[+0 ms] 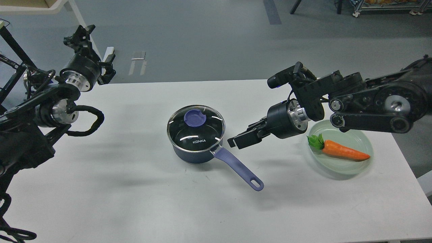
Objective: Open pot lid
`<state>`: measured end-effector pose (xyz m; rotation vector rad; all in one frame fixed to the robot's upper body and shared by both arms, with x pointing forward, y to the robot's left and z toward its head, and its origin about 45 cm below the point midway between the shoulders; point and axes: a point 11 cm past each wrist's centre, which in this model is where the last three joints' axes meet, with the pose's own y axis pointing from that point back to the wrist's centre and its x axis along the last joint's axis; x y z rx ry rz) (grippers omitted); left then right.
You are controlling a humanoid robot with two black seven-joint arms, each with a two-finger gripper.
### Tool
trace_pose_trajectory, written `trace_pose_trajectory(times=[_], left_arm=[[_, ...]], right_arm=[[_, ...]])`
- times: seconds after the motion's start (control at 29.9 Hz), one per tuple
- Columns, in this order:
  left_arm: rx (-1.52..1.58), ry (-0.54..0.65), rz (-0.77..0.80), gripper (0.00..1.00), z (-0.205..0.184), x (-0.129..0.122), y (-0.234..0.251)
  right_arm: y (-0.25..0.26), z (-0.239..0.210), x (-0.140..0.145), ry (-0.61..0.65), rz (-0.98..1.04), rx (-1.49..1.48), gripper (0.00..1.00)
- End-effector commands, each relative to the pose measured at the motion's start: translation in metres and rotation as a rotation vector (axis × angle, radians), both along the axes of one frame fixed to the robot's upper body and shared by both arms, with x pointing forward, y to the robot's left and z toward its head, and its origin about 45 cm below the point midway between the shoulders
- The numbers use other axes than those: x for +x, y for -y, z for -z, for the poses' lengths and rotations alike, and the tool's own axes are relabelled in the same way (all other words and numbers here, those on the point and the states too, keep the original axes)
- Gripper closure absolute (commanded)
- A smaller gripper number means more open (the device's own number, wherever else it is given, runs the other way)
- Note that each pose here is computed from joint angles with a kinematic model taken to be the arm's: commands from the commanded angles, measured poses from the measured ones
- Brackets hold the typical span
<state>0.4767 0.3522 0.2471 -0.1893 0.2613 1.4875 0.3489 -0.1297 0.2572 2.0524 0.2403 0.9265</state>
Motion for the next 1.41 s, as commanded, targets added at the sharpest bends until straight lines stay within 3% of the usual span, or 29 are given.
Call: trace_pose_trajectory(times=[0.0, 0.2, 0.37, 0.57, 0.94, 1.14, 1.37], left_arm=[[0.002, 0.002, -0.001, 0.0, -0.002, 0.0, -0.002], [0.014, 0.008, -0.012, 0.0, -0.006, -0.002, -0.012], [0.001, 0.021, 0.022, 0.0, -0.01, -0.003, -0.007], [0.001, 0.022, 0.026, 0.0, -0.012, -0.004, -0.008], [0.002, 0.021, 0.03, 0.0, -0.012, -0.003, -0.006], [0.03, 0.036, 0.09, 0.0, -0.018, -0.003, 0.012], [0.331, 0.151, 0.306, 0.0, -0.042, -0.002, 0.064]], right_arm=[[-0.013, 0.01, -0.013, -0.031, -0.047, -0.025, 0.03], [0.001, 0.044, -0.028, -0.074, -0.093, -0.152, 0.18], [-0.003, 0.046, -0.029, -0.074, -0.103, -0.157, 0.35], [-0.01, 0.048, -0.033, -0.078, -0.123, -0.16, 0.39], [-0.007, 0.048, -0.029, -0.051, -0.115, -0.193, 0.7], [-0.007, 0.046, -0.028, -0.046, -0.116, -0.193, 0.74], [-0.006, 0.045, -0.028, -0.048, -0.112, -0.192, 0.76]])
